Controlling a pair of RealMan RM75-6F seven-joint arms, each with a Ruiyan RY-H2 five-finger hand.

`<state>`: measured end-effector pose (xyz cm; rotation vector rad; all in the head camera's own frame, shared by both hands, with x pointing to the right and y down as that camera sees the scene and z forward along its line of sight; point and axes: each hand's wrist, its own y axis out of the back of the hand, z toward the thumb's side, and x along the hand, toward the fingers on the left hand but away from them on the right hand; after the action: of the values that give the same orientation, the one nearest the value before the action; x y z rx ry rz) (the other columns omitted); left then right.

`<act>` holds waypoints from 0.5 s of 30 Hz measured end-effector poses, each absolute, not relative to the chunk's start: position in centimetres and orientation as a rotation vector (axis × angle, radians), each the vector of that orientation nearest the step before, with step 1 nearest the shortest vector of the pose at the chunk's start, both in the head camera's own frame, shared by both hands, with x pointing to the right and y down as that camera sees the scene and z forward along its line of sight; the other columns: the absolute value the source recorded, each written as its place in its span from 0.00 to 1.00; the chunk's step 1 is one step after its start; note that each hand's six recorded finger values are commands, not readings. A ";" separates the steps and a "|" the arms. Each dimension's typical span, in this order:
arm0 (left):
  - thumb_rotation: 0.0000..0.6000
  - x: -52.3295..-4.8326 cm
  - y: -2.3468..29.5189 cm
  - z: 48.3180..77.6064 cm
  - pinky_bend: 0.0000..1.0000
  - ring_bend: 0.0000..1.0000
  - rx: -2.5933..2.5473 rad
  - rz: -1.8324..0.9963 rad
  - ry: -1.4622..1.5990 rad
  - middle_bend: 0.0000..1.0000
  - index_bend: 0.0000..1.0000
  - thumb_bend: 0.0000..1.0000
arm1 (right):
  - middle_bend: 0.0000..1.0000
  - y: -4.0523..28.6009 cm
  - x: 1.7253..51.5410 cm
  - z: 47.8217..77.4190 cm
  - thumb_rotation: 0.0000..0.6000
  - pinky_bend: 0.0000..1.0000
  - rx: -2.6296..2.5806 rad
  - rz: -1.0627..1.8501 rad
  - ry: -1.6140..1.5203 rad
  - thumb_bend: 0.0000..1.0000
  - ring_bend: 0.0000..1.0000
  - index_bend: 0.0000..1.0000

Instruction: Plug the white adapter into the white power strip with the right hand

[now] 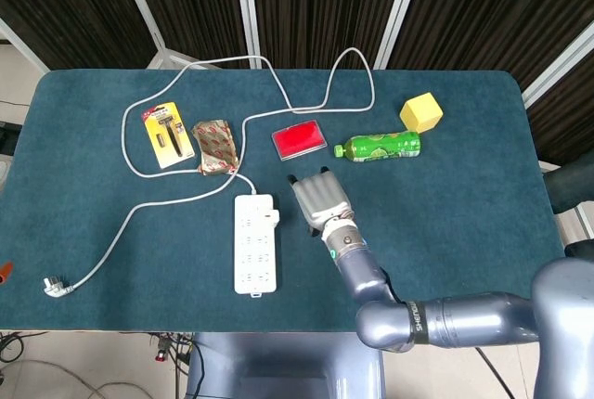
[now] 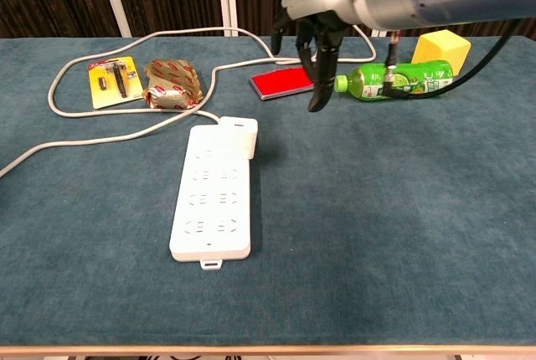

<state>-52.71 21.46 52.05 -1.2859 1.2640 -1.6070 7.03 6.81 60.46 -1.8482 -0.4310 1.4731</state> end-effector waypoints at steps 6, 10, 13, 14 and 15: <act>1.00 -52.6 21.5 52.2 0.00 0.00 -1.285 -1.611 1.256 0.00 0.20 0.10 | 0.81 6.8 8.0 60.0 1.00 0.81 -1.846 1.458 -0.477 0.63 0.83 0.33; 1.00 -52.5 21.5 52.2 0.00 0.00 -1.284 -1.611 1.252 0.00 0.20 0.10 | 0.83 7.5 8.9 60.1 1.00 0.82 -1.839 1.467 -0.447 0.68 0.84 0.33; 1.00 -52.4 21.5 52.2 0.00 0.00 -1.283 -1.610 1.252 0.00 0.20 0.10 | 0.83 8.2 8.9 60.1 1.00 0.82 -1.858 1.465 -0.426 0.70 0.84 0.33; 1.00 -52.4 21.5 52.2 0.00 0.00 -1.282 -1.610 1.252 0.00 0.20 0.10 | 0.84 8.5 8.9 60.1 1.00 0.82 -1.871 1.463 -0.417 0.72 0.85 0.32; 1.00 -52.4 21.5 52.2 0.00 0.00 -1.282 -1.610 1.252 0.00 0.20 0.10 | 0.84 8.7 8.8 60.1 1.00 0.83 -1.882 1.460 -0.411 0.72 0.85 0.32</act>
<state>-52.42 21.52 52.24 -1.2820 1.2522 -1.6104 8.77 8.69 60.09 -1.8818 -0.4108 1.4601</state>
